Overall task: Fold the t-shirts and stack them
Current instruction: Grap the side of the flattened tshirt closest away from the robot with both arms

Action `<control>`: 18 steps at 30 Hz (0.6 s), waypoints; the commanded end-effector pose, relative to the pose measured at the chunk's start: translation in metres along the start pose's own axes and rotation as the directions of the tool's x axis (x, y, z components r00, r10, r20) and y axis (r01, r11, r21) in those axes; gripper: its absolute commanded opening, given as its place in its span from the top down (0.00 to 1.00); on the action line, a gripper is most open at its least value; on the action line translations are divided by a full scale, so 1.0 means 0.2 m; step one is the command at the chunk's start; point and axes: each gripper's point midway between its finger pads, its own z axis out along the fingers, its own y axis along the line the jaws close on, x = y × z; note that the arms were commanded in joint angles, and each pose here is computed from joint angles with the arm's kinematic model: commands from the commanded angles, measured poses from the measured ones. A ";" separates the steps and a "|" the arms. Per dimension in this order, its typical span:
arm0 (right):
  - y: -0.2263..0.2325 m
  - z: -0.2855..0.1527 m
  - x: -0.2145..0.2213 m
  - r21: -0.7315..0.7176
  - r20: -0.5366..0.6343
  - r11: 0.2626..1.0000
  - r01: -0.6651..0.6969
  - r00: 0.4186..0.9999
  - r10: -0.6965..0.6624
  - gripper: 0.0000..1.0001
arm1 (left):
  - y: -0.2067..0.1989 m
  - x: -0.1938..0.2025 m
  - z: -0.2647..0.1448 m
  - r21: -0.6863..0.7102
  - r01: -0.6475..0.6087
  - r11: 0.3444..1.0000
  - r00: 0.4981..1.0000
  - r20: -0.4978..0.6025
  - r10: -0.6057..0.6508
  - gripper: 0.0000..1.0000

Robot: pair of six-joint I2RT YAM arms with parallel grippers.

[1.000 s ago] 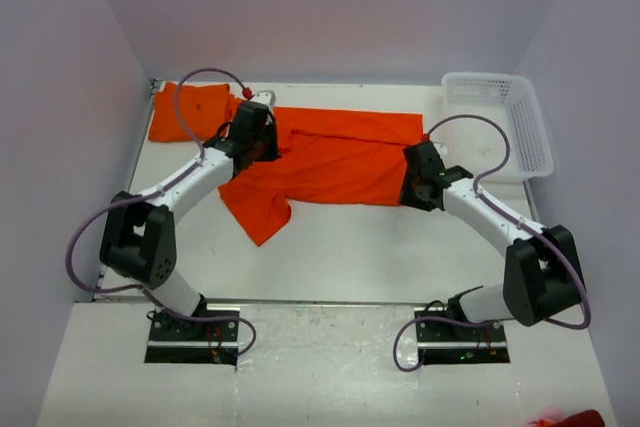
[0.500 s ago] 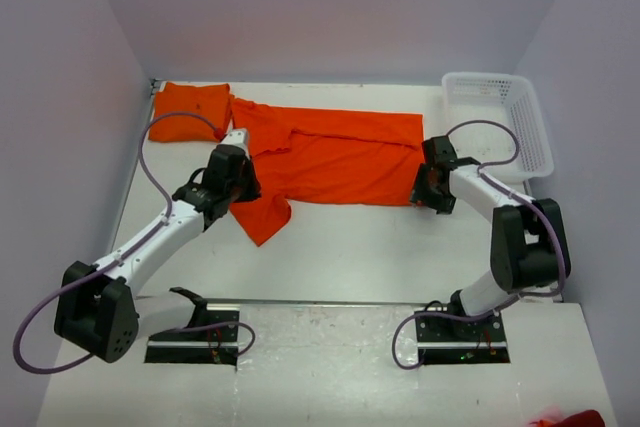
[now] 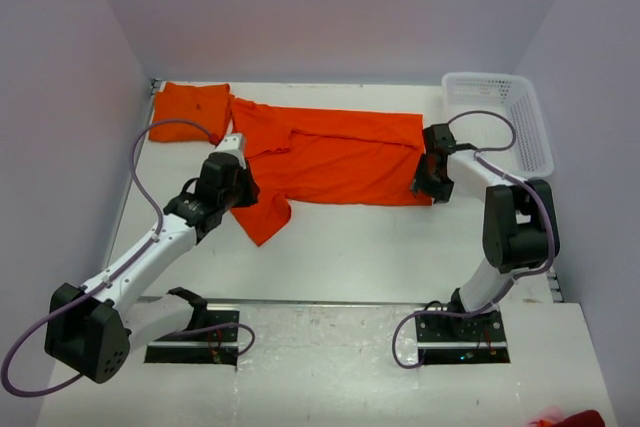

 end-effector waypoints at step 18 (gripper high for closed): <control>0.00 -0.07 -0.07 0.045 -0.010 0.996 -0.080 0.997 0.080 0.47 | -0.08 -0.08 -0.07 0.073 -0.003 0.997 0.998 0.056 -0.001 0.79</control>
